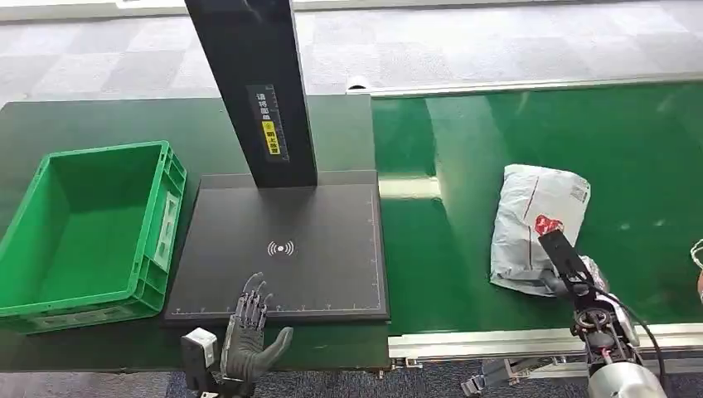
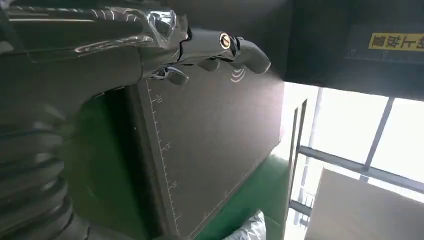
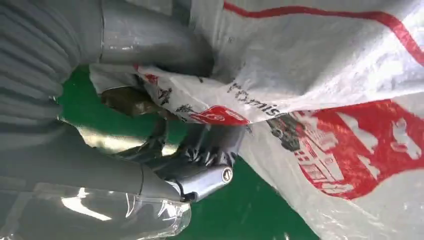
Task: Moved the parcel from conveyor to table for the left to box.
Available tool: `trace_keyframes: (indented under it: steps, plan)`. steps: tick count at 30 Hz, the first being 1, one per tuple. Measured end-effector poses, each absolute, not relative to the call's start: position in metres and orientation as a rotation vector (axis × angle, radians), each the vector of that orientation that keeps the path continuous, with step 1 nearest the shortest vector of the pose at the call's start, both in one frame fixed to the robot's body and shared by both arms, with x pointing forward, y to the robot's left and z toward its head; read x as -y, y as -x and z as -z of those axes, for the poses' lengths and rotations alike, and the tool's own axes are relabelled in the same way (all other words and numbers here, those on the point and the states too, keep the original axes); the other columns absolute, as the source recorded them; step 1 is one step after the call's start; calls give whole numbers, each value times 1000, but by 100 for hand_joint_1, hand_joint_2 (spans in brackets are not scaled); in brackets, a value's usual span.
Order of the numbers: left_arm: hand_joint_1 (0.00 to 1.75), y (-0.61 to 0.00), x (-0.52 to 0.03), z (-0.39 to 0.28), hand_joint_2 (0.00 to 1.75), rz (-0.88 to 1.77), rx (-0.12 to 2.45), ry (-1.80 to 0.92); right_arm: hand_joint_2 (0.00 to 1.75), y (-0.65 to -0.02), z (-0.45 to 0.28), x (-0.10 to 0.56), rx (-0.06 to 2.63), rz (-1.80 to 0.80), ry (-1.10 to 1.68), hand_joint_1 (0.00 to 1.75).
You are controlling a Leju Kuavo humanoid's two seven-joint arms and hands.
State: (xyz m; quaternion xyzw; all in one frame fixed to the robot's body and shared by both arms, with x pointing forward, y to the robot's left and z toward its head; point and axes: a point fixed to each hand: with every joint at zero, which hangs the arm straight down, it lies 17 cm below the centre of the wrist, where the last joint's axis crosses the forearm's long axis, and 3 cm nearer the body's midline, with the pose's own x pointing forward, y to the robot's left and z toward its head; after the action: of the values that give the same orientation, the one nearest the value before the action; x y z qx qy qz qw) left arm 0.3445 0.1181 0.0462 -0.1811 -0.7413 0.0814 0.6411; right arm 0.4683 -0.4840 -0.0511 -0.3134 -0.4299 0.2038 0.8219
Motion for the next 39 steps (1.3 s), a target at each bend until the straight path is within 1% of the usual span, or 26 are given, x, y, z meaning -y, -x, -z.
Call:
trace_keyframes:
  steps: [4,7,12,19,23,26,32,36,39]
  plan:
    - [0,-345,-120,-45,175,-189,1690,400,175,-477,40,483,972,-422,686,175]
    - [0,-346,-122,-44,175,-191,1689,382,175,-492,18,478,1083,-408,699,175]
    - [0,-347,-128,-43,175,-201,1692,342,175,-528,-42,458,1334,-404,731,175]
    - [0,-353,-139,-43,175,-233,1698,271,175,-571,-134,394,1629,-423,739,175]
    - [0,-361,-151,-44,175,-273,1700,215,175,-580,-177,333,1759,-503,696,175]
    - [0,-366,-163,-42,175,-311,1697,156,175,-578,-182,273,1805,-613,596,175]
    - [0,-382,-164,-50,175,-358,1705,135,175,-544,-145,148,1805,-808,384,175]
    - [0,-393,-159,-55,175,-369,1707,148,175,-513,-117,82,1772,-893,226,175]
    - [0,-400,-156,-56,175,-374,1704,155,175,-493,-100,45,1741,-935,139,175]
